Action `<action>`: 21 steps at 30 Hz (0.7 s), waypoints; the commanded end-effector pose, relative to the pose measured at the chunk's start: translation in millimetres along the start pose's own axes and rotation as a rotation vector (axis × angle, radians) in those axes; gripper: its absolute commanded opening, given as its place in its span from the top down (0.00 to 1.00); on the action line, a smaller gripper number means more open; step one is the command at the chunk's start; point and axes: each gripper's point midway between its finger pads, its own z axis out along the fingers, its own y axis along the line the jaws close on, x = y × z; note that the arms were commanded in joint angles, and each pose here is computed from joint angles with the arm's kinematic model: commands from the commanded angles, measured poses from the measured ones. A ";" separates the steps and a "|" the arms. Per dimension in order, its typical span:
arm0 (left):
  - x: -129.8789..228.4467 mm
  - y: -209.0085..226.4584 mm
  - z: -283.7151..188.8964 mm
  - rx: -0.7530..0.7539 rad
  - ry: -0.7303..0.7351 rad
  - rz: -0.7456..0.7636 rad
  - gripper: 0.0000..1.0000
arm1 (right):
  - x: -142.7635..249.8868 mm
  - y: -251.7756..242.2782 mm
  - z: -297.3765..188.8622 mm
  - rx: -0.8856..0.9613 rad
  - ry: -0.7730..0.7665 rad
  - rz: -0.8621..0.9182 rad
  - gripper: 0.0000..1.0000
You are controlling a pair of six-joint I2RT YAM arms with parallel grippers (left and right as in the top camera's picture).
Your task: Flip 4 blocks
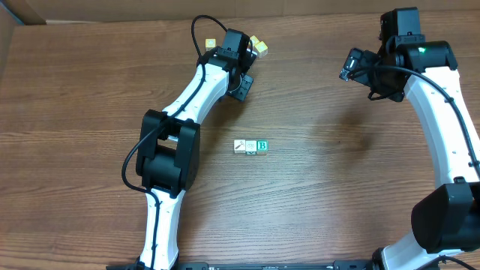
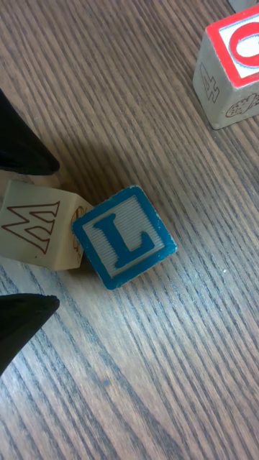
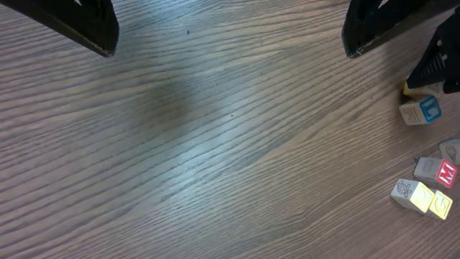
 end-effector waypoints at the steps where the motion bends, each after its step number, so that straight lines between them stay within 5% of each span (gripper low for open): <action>1: 11.6 4.0 12.1 0.013 0.035 0.019 0.54 | -2.7 1.4 -5.3 -0.009 -0.017 0.005 0.00; 11: 12.2 -2.1 14.2 0.064 0.024 0.104 0.52 | -2.7 1.4 -5.3 -0.009 -0.017 0.005 0.00; 21: 13.3 -4.6 15.5 0.078 0.022 0.111 0.61 | -2.7 1.4 -5.3 -0.009 -0.017 0.005 0.00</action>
